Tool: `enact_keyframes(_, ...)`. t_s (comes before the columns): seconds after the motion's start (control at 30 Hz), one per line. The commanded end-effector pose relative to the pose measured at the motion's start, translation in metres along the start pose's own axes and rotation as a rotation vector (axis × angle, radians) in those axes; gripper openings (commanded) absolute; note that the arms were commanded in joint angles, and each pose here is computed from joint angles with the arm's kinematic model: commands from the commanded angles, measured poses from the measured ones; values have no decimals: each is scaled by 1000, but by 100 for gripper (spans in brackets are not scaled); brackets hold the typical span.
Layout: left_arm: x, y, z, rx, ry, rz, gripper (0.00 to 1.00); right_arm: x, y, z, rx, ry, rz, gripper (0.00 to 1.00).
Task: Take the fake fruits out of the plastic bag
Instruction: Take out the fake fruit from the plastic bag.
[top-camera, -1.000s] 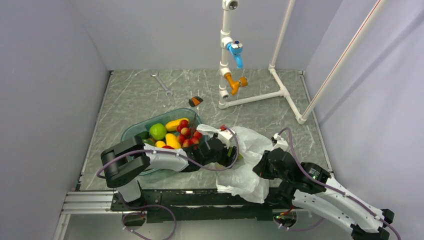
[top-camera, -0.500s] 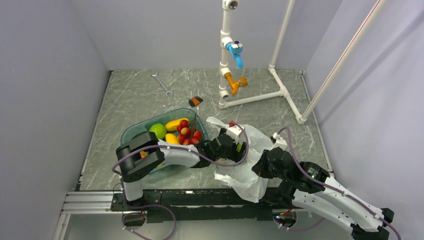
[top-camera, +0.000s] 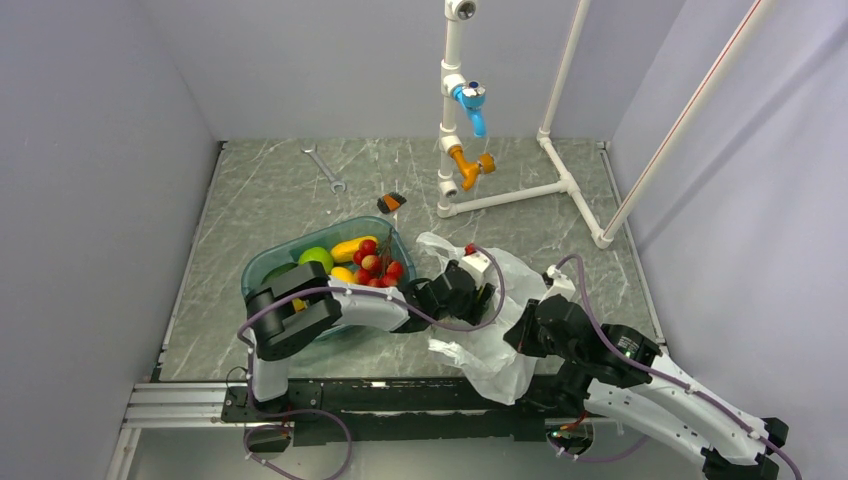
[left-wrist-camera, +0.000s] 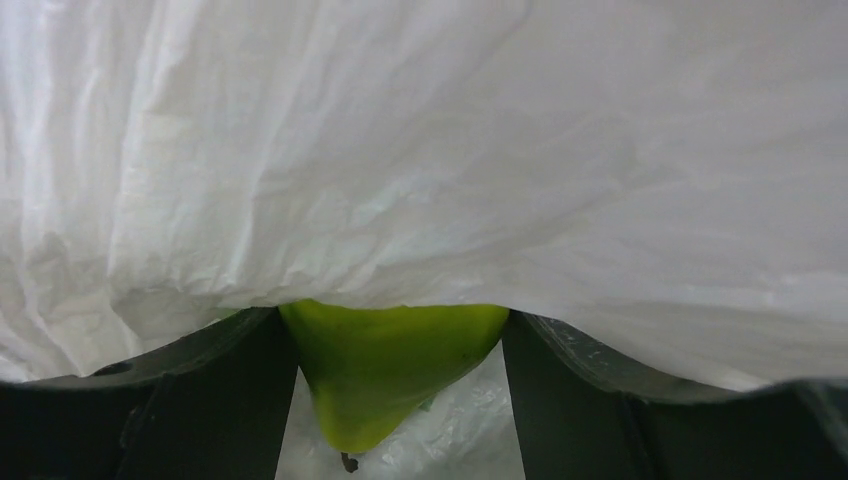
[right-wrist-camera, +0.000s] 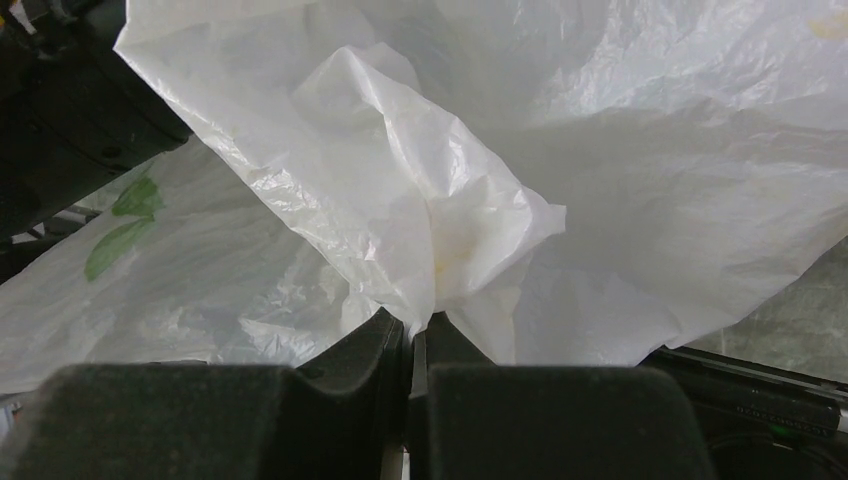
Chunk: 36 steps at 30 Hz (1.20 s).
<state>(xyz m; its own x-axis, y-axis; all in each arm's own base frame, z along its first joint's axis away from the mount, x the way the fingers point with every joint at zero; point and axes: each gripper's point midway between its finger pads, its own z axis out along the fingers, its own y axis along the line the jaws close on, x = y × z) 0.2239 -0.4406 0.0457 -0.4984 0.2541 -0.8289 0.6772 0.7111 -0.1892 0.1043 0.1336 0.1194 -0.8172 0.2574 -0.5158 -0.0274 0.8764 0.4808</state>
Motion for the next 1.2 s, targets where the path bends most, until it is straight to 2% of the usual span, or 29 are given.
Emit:
enact_keyframes(0.0,-48,-18,-22,55,-89,-13,61,-12,15,-7,-56,-43,7,5)
enact_keyframes(0.37,-55,-45,-53,203,-21,-17,43,-24,15,-8,-37,-90,0,7)
enact_keyframes(0.63,-67,-59,-97,327,-45,-15,41,-32,14,-7,-13,-122,0,6)
enact_keyframes(0.7,-67,-63,-107,360,-30,-7,42,-33,14,-7,-5,-126,7,4)
enact_keyframes(0.77,-67,-73,-117,440,-5,-9,41,-36,12,-9,8,-136,18,0)
enact_keyframes(0.87,-67,-88,-131,557,16,-3,41,-42,7,-14,34,-167,37,0)
enact_keyframes(1.07,-71,-97,-155,688,-74,-79,36,-55,1,-23,48,-239,63,0)
enact_keyframes(1.17,-78,-86,-166,688,-119,-103,34,-57,-5,-23,77,-256,90,0)
